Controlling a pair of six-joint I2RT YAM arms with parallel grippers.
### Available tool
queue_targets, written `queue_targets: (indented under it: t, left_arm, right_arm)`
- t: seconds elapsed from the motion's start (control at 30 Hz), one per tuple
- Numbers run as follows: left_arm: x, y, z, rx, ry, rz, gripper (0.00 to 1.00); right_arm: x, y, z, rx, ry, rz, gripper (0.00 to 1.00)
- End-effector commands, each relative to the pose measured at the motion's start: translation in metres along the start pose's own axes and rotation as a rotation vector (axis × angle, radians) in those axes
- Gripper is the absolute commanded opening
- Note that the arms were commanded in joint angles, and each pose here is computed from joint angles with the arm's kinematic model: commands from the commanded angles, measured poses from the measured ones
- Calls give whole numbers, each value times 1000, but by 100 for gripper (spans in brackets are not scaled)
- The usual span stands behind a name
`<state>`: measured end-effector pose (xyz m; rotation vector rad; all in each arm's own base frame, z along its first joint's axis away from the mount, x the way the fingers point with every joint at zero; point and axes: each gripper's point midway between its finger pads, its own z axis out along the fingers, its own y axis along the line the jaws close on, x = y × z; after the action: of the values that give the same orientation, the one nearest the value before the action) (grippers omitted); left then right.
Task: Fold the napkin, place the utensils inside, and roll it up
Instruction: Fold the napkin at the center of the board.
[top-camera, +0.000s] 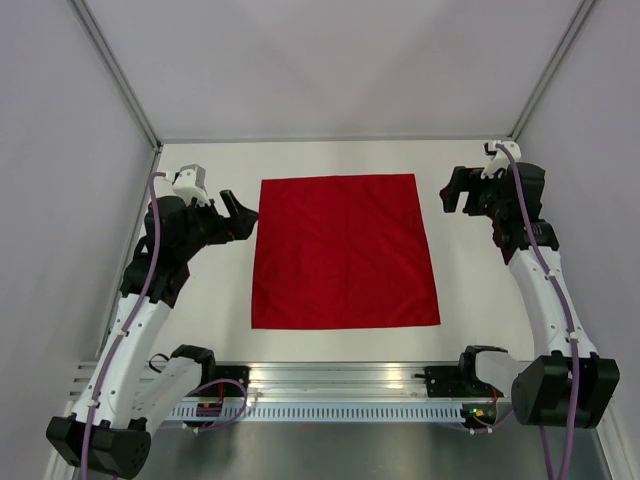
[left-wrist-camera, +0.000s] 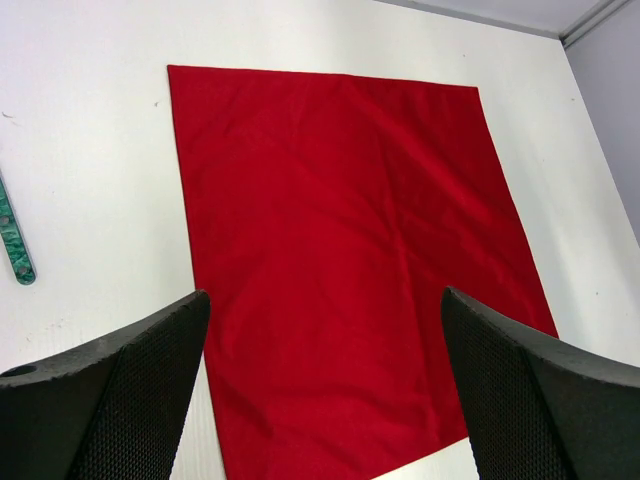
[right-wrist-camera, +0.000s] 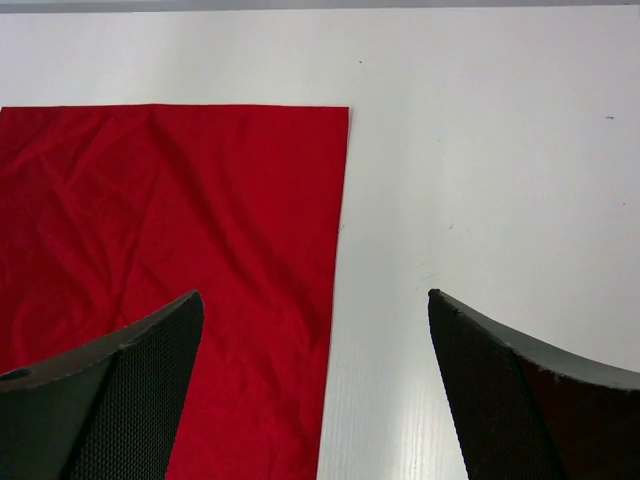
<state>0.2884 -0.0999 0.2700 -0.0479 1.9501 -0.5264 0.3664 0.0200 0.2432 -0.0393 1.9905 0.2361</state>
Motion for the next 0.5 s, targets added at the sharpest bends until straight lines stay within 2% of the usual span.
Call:
queue_targets:
  t: [0.0, 0.2, 0.23, 0.3, 0.33, 0.47]
  left_arm:
    - [-6, -7, -5, 33, -12, 33, 100]
    - [-13, -22, 3, 8, -24, 65, 100]
    - [-3, -40, 9, 36, 10, 99, 100]
    - [-4, -52, 18, 0, -3, 137, 100]
    - [12, -72, 27, 39, 41, 162, 100]
    - [49, -120, 56, 92, 94, 228, 98]
  right_arm:
    - [-14, -1, -10, 25, -49, -15, 98]
    - [-17, -5, -9, 46, -23, -7, 98]
    - [-19, -4, -9, 42, -18, -7, 98]
    - [-14, -5, -6, 42, 9, -4, 98]
    - [-15, -5, -5, 43, 9, -8, 98]
    - [-11, -15, 3, 89, 38, -5, 98]
